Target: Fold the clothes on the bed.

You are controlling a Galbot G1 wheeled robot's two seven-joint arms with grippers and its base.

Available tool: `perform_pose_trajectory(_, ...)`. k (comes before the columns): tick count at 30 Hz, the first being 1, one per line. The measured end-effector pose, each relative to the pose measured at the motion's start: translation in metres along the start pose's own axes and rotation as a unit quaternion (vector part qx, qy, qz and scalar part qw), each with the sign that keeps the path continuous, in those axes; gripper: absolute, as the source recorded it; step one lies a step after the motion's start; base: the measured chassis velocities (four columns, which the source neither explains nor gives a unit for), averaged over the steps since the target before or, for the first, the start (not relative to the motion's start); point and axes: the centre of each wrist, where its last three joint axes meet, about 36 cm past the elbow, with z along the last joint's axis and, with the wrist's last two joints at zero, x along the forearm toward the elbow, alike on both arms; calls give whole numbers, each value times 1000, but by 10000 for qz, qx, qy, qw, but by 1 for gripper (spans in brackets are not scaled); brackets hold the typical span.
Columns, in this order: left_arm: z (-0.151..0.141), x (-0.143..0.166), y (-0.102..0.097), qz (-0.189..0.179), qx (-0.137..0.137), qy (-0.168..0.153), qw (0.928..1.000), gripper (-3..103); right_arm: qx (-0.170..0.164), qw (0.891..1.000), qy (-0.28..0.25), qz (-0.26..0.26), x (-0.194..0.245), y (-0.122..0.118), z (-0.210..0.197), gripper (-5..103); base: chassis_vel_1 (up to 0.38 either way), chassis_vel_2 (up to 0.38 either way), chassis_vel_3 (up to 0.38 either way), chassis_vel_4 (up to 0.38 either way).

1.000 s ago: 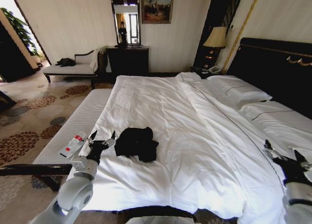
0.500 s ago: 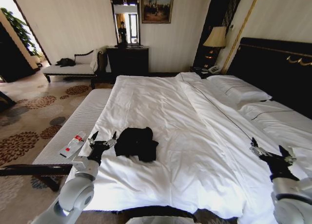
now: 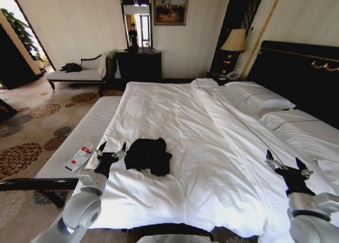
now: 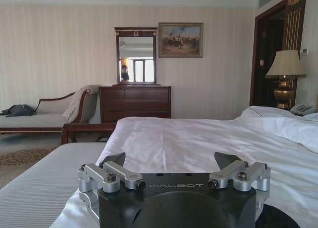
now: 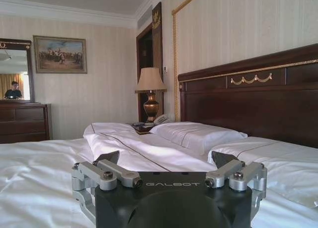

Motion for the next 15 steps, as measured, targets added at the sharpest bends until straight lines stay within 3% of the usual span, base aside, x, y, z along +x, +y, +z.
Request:
perform_pose_trajectory(7,0,1,-1,10,15,3,10000,100,10,10000,-6,-9,0,1,-1,100,0,0,0,0)
perform_pose_trajectory(15,-1,2,-3,30,24,4,10000,100,6,10000,22,1,2,3,1,100,90,79,-112,-84)
